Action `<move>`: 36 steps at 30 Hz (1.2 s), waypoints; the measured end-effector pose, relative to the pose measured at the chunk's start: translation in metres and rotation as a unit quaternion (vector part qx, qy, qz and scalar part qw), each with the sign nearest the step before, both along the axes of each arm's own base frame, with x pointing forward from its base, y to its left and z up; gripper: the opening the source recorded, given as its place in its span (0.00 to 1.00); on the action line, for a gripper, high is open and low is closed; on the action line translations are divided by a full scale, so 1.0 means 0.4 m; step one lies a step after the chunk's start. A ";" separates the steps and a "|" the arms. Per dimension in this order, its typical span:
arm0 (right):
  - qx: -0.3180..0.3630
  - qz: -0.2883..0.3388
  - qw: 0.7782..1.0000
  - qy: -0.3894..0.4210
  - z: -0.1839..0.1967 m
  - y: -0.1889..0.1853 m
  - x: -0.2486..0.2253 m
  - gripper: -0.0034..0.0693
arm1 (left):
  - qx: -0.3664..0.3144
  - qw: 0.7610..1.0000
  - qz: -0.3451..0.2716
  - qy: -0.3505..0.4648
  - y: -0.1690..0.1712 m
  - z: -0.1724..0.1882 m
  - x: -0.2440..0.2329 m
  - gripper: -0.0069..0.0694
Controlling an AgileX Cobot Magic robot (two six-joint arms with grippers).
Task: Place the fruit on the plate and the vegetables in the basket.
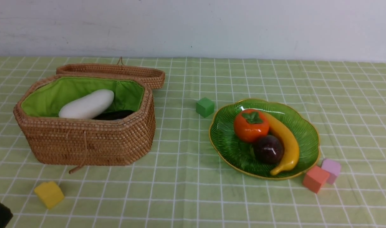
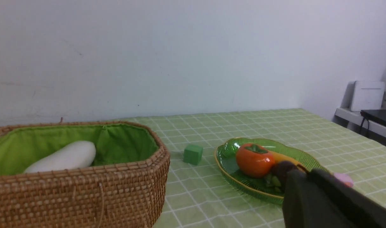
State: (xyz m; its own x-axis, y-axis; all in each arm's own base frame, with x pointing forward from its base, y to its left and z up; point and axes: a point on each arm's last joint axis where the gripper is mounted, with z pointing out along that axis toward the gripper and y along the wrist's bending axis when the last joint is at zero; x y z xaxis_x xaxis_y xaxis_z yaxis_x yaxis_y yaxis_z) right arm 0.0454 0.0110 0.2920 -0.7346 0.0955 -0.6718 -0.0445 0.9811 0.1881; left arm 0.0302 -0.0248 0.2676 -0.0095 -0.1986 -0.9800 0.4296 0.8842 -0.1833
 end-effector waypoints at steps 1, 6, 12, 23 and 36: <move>0.000 0.000 1.000 0.001 -0.008 0.000 0.001 0.05 | 0.002 1.000 0.001 0.008 -0.001 -0.014 0.005 0.07; -0.007 -0.001 1.000 0.016 -0.040 0.000 0.005 0.06 | 0.012 0.999 0.001 0.045 -0.005 -0.077 0.022 0.07; -0.007 -0.001 1.000 0.014 -0.039 0.000 0.006 0.07 | 0.020 0.997 -0.001 0.076 -0.009 -0.126 0.032 0.07; -0.023 -0.040 0.996 -0.071 -0.040 -0.025 -0.014 0.08 | 0.026 0.995 -0.007 0.092 -0.012 -0.144 0.033 0.07; -0.009 -0.081 0.961 -0.265 -0.284 -0.028 0.019 0.08 | 0.026 0.995 -0.007 0.092 -0.012 -0.144 0.033 0.07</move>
